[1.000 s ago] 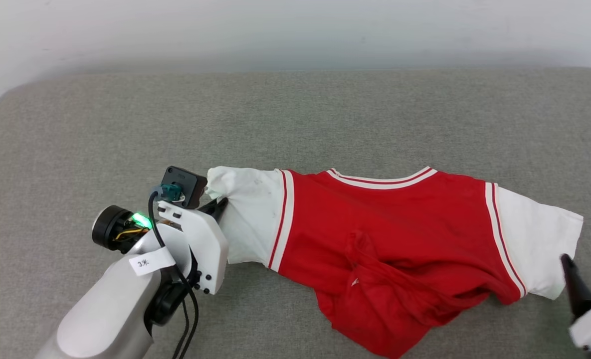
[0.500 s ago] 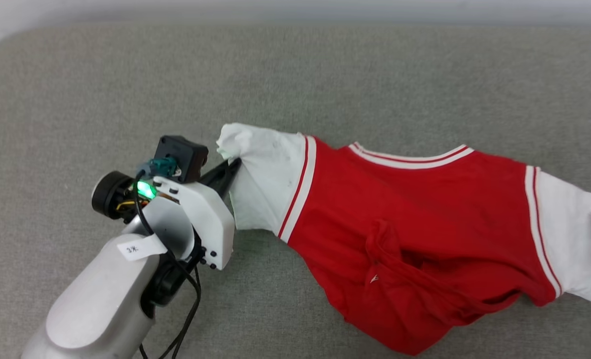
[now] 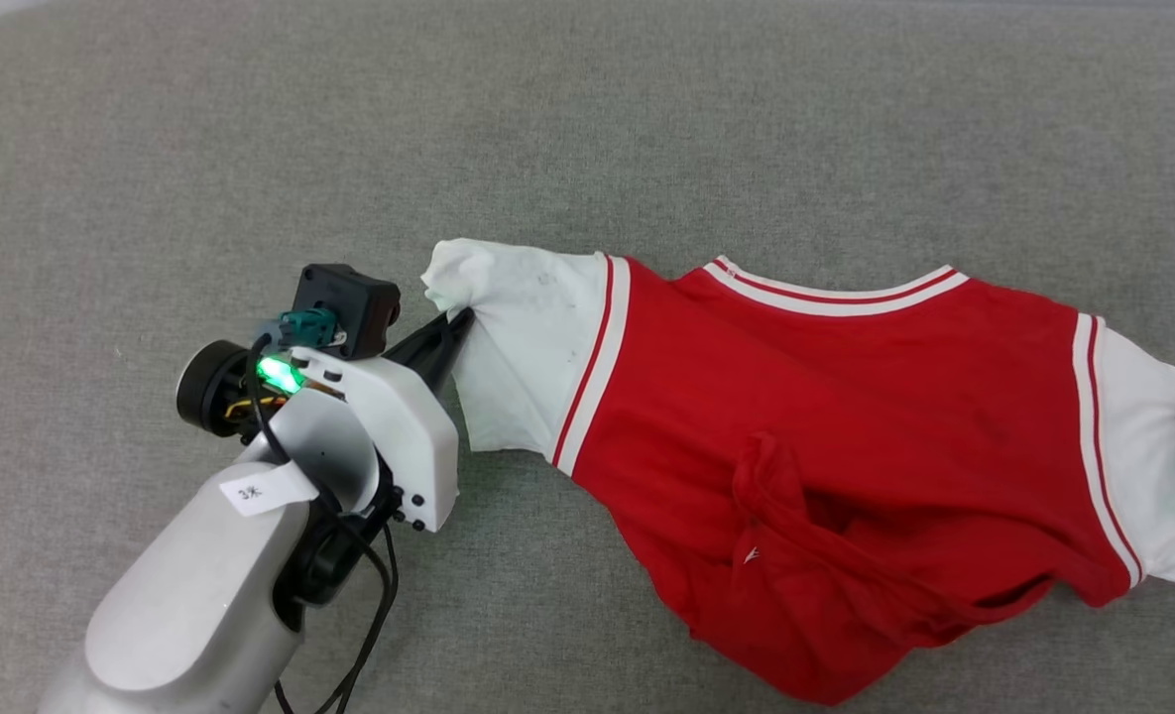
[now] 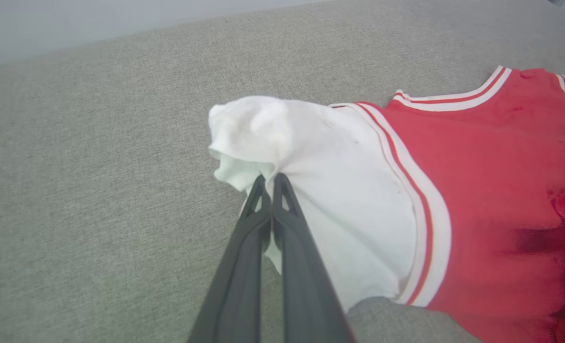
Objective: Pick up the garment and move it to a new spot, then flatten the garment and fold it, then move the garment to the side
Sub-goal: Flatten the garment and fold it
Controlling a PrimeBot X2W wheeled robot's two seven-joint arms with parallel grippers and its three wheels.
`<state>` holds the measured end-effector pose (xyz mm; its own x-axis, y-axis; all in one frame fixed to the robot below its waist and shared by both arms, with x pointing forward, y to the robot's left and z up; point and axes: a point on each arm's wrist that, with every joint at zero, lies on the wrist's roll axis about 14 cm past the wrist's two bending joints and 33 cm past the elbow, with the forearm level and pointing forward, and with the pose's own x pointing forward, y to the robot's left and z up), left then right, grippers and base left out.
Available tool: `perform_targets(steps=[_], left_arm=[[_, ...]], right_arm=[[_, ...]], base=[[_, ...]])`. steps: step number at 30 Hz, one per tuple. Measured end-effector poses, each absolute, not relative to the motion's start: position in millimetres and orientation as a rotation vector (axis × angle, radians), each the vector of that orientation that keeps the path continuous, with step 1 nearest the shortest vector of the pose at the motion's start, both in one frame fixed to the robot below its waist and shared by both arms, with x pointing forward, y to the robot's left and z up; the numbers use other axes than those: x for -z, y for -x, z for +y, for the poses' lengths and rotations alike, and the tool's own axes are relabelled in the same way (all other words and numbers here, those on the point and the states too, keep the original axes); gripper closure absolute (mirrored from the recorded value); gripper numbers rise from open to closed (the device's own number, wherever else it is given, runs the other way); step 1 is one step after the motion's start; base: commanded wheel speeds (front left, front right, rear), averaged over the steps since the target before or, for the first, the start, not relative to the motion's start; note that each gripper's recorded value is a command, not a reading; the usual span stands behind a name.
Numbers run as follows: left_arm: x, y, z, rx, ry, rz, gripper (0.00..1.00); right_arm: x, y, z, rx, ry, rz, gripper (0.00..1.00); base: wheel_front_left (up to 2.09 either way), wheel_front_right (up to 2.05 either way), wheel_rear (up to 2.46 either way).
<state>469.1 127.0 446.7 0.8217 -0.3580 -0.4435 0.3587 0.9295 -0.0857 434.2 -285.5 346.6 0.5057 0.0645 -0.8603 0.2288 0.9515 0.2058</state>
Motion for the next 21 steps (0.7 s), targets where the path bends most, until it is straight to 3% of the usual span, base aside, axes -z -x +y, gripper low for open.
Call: perform_targets(steps=[7,21], left_arm=[[-477.5,-473.5,138.2,0.339,0.001,0.369,1.0],[-602.3,-519.3,164.4,0.255,0.001,0.025,1.0]], right_arm=[[-392.4,-447.7,-290.9,0.083,-0.286,0.89,1.0],[-559.2,-494.2,-307.4,0.083,-0.105,0.389,1.0]], base=[[0.0,0.0,0.0],[0.0,0.0,0.0]])
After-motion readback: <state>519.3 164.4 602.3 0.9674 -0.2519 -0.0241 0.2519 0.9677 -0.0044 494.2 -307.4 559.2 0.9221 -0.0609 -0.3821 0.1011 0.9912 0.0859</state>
